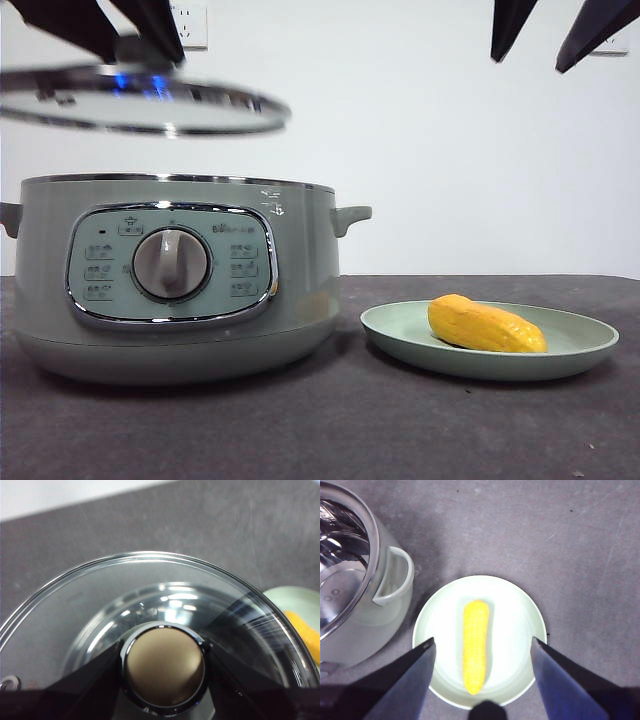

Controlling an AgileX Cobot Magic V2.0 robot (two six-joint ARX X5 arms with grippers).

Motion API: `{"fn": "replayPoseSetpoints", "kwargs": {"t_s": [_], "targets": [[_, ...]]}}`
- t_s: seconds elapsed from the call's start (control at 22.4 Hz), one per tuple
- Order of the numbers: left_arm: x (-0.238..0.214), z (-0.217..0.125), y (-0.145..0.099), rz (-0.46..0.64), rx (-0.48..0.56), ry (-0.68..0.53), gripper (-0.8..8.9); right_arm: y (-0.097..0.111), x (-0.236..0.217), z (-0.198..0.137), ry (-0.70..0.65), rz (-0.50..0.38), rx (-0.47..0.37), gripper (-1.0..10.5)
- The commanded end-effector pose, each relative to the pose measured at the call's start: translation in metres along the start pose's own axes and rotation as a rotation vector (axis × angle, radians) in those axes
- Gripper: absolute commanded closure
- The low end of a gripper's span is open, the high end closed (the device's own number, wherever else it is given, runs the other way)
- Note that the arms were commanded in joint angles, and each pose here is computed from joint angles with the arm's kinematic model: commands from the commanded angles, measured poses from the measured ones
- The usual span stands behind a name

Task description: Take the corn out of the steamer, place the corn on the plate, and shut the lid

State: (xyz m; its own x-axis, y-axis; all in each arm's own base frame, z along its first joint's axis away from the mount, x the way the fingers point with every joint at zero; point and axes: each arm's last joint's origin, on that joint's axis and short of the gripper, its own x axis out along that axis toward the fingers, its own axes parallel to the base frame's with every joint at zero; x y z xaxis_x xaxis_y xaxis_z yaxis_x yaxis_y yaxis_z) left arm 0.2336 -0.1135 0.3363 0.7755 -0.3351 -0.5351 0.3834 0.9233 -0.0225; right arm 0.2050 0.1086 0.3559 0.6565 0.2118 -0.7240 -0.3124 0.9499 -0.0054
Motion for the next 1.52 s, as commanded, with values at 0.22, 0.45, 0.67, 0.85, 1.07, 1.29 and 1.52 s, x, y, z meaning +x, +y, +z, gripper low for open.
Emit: {"fn": "replayPoseSetpoints", "kwargs": {"t_s": [0.22, 0.45, 0.67, 0.85, 1.07, 1.29, 1.52], "targets": [[0.024, 0.005, -0.007, -0.042, 0.002, -0.031, 8.22, -0.001, -0.003, -0.003, 0.007, -0.007, -0.003, 6.3], [0.041, -0.001, -0.011, -0.064, 0.008, 0.028, 8.22, -0.001, -0.003, -0.003, 0.005, -0.007, -0.003, 6.3], [0.047, -0.006, -0.016, -0.08, 0.018, 0.073, 8.22, -0.001, -0.003, -0.003, 0.004, -0.007, -0.002, 6.3], [0.062, -0.016, -0.016, -0.074, 0.021, 0.15, 8.22, -0.001, -0.003, -0.003, 0.005, -0.007, -0.002, 6.3], [0.062, -0.017, -0.015, -0.07, 0.023, 0.167, 6.38, -0.001, -0.003, -0.003, 0.005, -0.007, -0.003, 6.3], [0.059, -0.013, -0.015, -0.069, 0.022, 0.133, 3.75, -0.001, -0.003, -0.003, 0.005, -0.007, -0.003, 6.3], [0.031, 0.0, -0.014, -0.08, 0.019, 0.057, 3.78, -0.001, -0.003, -0.002, -0.013, -0.003, -0.027, 6.3]]}}
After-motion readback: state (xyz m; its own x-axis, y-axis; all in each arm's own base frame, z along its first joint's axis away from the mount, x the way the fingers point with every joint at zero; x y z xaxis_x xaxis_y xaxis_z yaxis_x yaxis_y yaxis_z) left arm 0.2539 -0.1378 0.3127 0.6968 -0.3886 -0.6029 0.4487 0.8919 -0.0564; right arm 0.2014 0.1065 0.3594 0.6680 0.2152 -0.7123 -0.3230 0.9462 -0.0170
